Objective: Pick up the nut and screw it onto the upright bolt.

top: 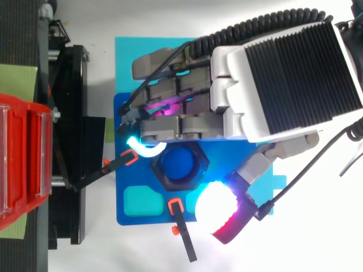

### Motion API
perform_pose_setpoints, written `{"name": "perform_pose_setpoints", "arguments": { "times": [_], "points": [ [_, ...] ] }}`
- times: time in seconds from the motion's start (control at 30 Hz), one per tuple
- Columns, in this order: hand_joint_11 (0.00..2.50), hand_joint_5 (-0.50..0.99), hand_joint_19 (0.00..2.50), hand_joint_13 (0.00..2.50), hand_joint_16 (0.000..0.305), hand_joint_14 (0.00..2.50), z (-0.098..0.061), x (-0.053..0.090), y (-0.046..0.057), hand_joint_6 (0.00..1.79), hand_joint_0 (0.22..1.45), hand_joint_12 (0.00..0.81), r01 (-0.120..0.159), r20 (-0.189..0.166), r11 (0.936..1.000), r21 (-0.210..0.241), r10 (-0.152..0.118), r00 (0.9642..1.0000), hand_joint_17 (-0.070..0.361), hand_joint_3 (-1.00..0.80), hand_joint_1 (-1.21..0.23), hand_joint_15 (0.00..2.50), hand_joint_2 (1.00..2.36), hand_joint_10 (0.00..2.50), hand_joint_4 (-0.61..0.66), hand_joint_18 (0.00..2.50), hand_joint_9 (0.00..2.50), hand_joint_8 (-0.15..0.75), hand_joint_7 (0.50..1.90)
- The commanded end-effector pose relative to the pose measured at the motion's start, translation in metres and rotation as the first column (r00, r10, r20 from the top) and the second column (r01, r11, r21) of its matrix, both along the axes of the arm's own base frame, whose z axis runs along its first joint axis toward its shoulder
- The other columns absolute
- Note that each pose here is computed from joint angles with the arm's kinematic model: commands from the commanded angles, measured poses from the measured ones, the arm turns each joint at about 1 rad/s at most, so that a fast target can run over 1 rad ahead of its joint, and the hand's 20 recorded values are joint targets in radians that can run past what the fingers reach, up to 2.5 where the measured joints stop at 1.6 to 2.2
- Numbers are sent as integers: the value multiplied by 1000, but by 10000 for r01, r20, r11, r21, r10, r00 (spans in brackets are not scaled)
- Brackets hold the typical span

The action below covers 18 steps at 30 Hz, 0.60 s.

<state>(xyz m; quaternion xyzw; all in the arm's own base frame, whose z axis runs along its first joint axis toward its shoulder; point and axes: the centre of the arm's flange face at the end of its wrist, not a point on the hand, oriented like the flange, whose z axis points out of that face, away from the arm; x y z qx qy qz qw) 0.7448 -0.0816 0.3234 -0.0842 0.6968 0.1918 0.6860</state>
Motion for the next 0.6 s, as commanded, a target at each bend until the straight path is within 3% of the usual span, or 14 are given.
{"name": "perform_pose_setpoints", "arguments": {
  "times": [0.0,0.57],
  "points": [
    [0,11,88,650,30,0,1,-1,-3,504,543,260,2,11,10000,-2,-2,10000,68,-500,-203,0,1000,0,238,409,937,258,1262],
    [0,91,102,831,23,0,0,-6,-26,500,552,208,48,-42,10000,-63,-49,10000,51,-500,-257,0,1000,0,140,600,1203,221,1461]
  ]
}}
